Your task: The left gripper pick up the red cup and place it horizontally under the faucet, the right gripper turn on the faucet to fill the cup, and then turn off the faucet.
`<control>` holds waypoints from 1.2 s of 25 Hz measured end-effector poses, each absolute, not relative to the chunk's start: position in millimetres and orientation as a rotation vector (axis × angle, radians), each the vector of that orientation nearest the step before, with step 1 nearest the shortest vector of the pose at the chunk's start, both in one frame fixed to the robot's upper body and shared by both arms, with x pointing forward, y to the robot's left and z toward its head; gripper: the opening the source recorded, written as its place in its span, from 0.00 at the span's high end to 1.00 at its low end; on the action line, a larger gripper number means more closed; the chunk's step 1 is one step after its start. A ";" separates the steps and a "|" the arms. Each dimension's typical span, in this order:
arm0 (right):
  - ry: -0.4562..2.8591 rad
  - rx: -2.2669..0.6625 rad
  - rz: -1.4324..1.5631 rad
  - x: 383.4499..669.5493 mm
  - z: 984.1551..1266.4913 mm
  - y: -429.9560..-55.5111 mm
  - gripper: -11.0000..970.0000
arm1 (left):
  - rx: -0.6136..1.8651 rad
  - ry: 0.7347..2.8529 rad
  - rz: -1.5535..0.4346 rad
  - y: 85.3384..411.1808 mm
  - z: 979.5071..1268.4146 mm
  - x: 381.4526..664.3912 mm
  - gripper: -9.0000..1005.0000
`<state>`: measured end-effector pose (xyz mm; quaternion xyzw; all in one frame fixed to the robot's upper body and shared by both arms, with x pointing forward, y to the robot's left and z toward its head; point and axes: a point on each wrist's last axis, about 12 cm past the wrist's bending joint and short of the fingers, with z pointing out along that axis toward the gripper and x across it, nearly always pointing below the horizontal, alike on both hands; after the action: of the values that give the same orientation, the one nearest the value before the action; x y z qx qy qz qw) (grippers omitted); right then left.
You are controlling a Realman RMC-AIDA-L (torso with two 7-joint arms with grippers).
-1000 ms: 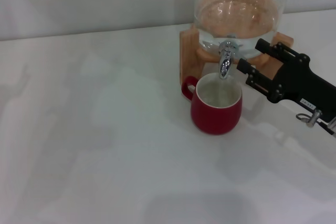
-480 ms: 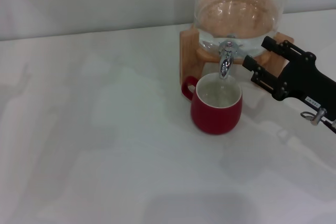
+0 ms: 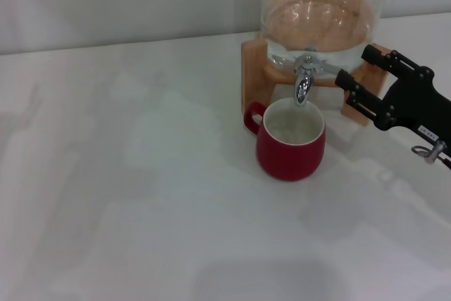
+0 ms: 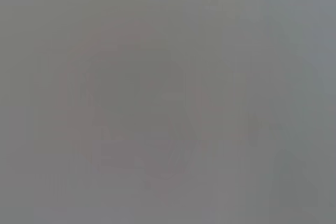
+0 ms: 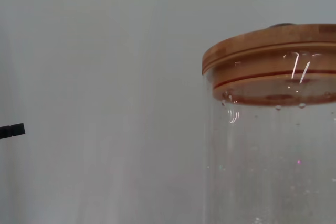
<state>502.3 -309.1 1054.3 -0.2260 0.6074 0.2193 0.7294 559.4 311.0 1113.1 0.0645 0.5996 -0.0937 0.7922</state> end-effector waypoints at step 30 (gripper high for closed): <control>1.369 -0.451 0.406 507.4 1055.0 -324.8 0.36 | 0.139 1.291 -0.204 309.6 1113.6 560.8 0.13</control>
<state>507.4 -324.8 1055.0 -0.2050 0.6224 0.1846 0.7325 560.8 309.6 1113.6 0.0645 0.6000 -0.0946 0.7918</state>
